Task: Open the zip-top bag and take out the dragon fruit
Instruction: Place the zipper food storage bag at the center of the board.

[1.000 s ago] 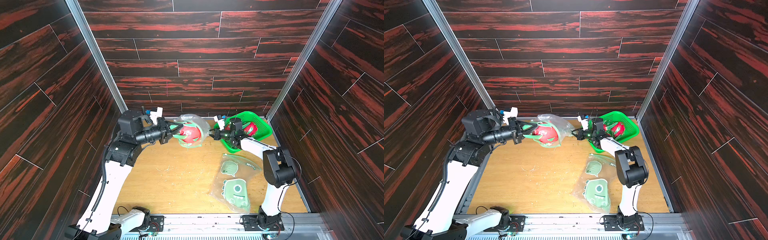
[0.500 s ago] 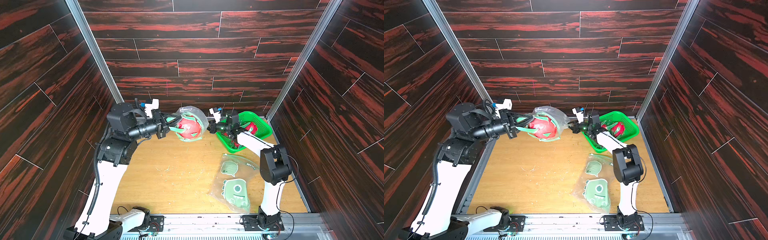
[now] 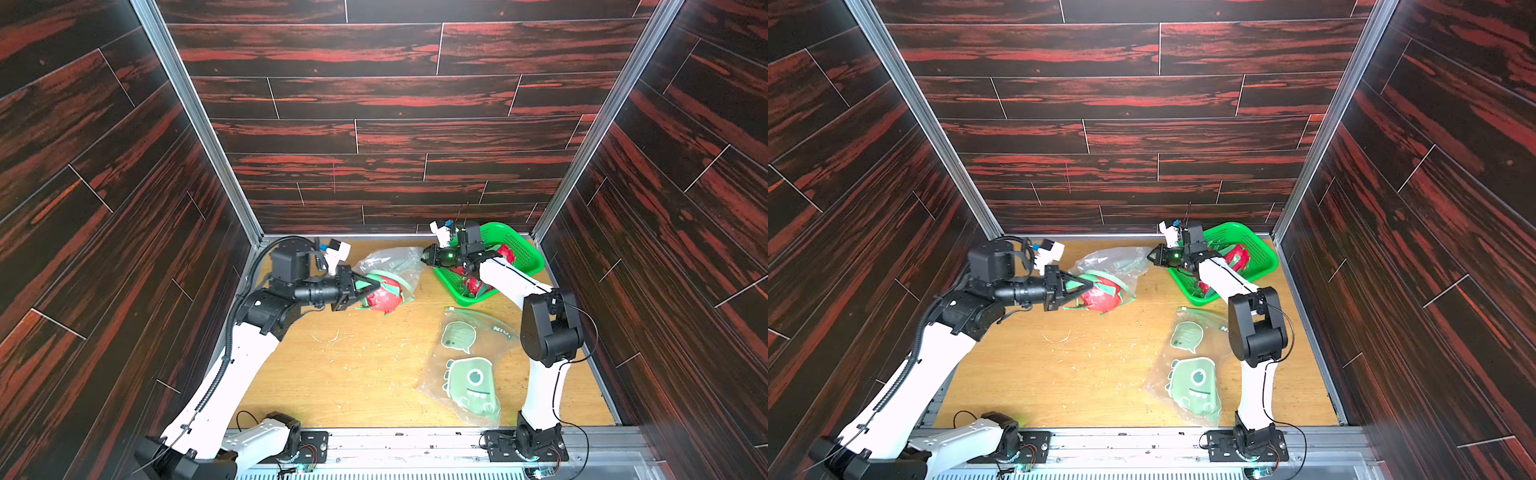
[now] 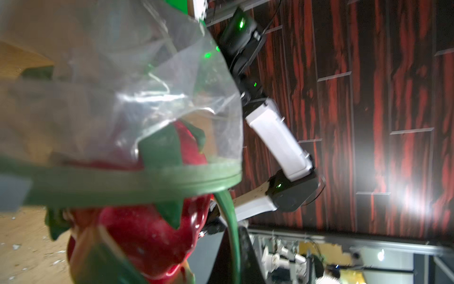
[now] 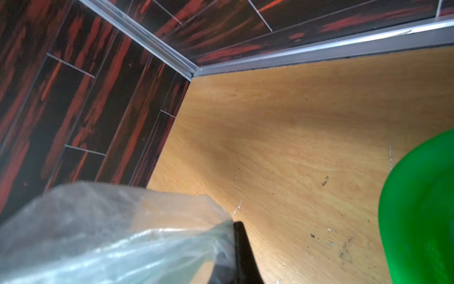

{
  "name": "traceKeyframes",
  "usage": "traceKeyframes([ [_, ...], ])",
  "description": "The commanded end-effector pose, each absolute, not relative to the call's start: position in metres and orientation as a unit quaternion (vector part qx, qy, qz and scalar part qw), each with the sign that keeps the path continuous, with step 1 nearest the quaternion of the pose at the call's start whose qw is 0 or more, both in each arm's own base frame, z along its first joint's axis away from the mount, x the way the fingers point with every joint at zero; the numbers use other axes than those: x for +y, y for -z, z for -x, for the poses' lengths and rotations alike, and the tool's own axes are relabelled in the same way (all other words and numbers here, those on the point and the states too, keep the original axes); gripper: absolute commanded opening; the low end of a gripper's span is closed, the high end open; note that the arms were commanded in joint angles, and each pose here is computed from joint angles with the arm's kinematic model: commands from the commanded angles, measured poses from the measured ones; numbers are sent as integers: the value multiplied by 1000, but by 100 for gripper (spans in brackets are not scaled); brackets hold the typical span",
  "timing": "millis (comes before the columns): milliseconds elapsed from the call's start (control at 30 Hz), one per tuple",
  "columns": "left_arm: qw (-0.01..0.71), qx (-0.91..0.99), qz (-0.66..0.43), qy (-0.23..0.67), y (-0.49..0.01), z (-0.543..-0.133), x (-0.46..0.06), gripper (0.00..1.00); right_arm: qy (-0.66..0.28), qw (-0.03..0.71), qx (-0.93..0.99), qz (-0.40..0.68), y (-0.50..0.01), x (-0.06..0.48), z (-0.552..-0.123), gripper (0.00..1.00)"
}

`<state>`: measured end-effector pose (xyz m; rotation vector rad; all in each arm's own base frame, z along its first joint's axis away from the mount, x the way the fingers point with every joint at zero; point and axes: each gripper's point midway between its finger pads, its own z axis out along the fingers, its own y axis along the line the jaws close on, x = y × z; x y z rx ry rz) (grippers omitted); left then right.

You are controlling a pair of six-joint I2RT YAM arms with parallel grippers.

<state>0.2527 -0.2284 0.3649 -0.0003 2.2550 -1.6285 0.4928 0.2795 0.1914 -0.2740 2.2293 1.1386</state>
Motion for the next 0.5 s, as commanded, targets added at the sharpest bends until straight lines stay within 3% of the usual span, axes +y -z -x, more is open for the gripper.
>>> traceKeyframes([
  [0,184,794,-83,574,-359,-234,-235,0,-428,311,845,70,-213,274,-501,0],
  [167,176,766,-154,599,-376,-201,-255,0,-405,313,858,46,-206,266,-522,0],
  [467,233,671,-221,669,-493,-180,-271,0,-356,288,887,58,-149,274,-535,0],
])
